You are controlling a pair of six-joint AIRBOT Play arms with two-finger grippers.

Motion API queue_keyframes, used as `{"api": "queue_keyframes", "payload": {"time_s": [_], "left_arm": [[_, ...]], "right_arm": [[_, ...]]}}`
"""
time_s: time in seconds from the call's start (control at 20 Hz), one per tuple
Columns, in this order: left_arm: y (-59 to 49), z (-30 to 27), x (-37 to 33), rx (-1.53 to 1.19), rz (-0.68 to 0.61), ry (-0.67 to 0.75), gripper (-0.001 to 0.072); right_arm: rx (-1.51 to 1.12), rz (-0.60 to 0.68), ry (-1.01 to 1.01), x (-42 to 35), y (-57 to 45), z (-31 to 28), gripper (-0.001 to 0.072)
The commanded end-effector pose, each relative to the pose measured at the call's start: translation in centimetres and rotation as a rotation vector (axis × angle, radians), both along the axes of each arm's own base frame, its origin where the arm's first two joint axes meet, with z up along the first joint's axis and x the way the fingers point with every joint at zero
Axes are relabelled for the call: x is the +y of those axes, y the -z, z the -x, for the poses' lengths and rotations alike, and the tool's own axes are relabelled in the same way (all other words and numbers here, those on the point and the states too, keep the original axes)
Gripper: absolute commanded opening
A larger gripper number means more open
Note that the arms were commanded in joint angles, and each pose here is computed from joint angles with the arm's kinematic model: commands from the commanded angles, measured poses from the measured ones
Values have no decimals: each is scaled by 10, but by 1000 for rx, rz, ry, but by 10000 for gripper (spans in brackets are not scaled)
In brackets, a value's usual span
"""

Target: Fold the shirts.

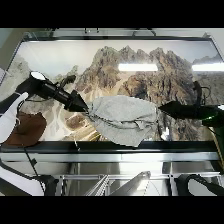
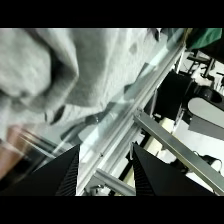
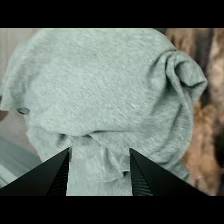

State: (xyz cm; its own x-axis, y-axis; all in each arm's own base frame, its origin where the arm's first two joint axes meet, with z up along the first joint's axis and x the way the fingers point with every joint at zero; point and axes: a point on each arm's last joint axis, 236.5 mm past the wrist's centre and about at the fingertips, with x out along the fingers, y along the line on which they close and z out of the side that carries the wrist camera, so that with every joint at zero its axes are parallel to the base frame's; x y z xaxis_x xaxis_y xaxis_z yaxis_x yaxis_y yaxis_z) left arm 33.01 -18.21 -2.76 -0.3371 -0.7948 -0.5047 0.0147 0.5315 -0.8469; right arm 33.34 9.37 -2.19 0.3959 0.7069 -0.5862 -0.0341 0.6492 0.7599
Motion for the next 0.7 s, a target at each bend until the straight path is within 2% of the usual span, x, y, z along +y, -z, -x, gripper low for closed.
{"api": "queue_keyframes", "payload": {"time_s": [0.0,0.05,0.3,0.65], "left_arm": [[21,42,-16,38,-58,-16,343],[30,53,-22,42,-80,-20,343],[74,84,-53,18,-176,-1,343],[93,54,-58,-105,-242,-86,344]], "right_arm": [[82,44,-41,-2,27,13,431],[103,40,-51,2,33,15,462],[225,18,-135,31,72,31,452],[246,27,-190,71,91,36,451]]}}
